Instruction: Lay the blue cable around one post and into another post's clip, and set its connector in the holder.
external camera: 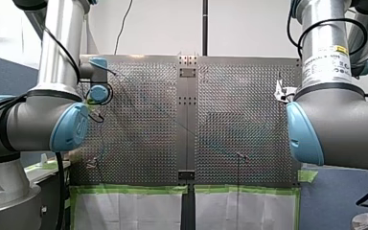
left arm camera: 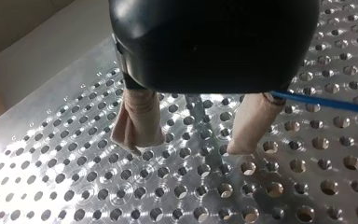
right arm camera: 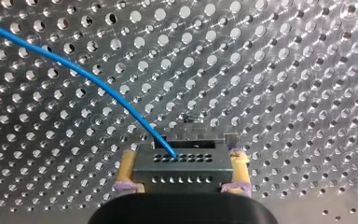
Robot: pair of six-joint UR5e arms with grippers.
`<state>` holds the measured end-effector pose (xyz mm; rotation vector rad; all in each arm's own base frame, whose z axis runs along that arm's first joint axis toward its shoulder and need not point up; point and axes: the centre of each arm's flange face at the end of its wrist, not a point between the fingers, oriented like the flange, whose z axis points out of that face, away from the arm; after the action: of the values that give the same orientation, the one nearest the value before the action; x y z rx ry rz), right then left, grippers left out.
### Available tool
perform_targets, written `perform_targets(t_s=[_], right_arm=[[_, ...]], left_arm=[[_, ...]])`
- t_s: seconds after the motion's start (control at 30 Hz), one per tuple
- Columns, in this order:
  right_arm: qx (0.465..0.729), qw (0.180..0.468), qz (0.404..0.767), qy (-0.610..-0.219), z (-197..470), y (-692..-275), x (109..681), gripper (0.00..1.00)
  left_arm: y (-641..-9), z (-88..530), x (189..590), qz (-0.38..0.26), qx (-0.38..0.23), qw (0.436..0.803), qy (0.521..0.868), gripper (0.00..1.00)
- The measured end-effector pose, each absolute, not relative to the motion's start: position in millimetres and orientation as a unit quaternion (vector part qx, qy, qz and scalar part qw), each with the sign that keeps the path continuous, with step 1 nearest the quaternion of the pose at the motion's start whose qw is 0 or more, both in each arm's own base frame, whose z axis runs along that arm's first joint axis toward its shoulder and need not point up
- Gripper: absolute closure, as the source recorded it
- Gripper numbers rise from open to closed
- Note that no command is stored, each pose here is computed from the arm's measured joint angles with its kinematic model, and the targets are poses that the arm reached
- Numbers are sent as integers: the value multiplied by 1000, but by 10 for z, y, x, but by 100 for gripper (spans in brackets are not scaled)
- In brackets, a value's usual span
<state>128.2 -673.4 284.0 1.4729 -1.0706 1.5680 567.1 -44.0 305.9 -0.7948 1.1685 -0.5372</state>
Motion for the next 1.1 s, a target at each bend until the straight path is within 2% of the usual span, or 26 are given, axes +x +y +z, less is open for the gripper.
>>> perform_targets(t_s=[0.23,1.0,1.03,1.1], right_arm=[[573,362,615,-402,2865,-6747,1313,100],[570,364,618,-401,2867,-6765,1274,100],[570,364,618,-400,2868,-6766,1274,97],[570,365,619,-400,2870,-6768,1275,97]], left_arm=[[-440,3060,5671,-243,-360,728,531,0],[-441,3059,5671,-242,-359,728,531,0],[-441,3059,5671,-242,-359,728,531,0],[-441,3060,5671,-242,-359,728,531,0]])
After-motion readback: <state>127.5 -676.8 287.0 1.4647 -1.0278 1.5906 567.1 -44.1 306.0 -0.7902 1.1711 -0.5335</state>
